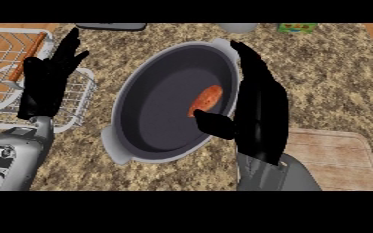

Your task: Pick the sweet potato from the cutting board and place it in the pot

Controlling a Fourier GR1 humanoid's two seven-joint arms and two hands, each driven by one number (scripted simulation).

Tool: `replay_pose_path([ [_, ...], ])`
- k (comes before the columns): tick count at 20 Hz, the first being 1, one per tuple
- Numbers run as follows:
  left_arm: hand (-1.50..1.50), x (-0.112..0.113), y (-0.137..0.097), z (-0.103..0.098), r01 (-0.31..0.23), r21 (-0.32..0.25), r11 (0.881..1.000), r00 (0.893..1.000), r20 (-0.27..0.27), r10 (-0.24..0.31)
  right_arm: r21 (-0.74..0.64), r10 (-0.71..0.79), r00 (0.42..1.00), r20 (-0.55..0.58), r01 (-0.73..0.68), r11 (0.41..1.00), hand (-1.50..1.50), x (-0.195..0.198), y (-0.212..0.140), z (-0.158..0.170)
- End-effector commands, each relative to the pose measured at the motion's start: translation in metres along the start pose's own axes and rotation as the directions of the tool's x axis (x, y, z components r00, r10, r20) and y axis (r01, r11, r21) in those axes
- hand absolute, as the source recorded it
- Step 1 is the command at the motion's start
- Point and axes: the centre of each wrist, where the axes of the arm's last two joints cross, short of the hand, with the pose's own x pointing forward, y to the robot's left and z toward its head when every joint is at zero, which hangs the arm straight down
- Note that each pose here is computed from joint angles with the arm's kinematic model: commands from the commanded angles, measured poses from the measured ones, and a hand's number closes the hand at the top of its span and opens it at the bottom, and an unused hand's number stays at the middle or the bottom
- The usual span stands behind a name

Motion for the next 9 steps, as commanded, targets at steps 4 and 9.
replay_pose_path([
  [4,0.0,-0.082,0.013,0.02,0.062,0.052,0.997,0.943,-0.332,-0.042,-0.239,-0.342,0.938,-0.061,0.319,0.917,-1.5,0.011,-0.025,-0.017],
  [9,0.0,-0.095,0.021,0.027,0.07,0.072,0.995,0.927,-0.372,-0.038,-0.352,-0.411,0.91,-0.055,0.368,0.861,-1.5,-0.001,-0.034,-0.022],
])
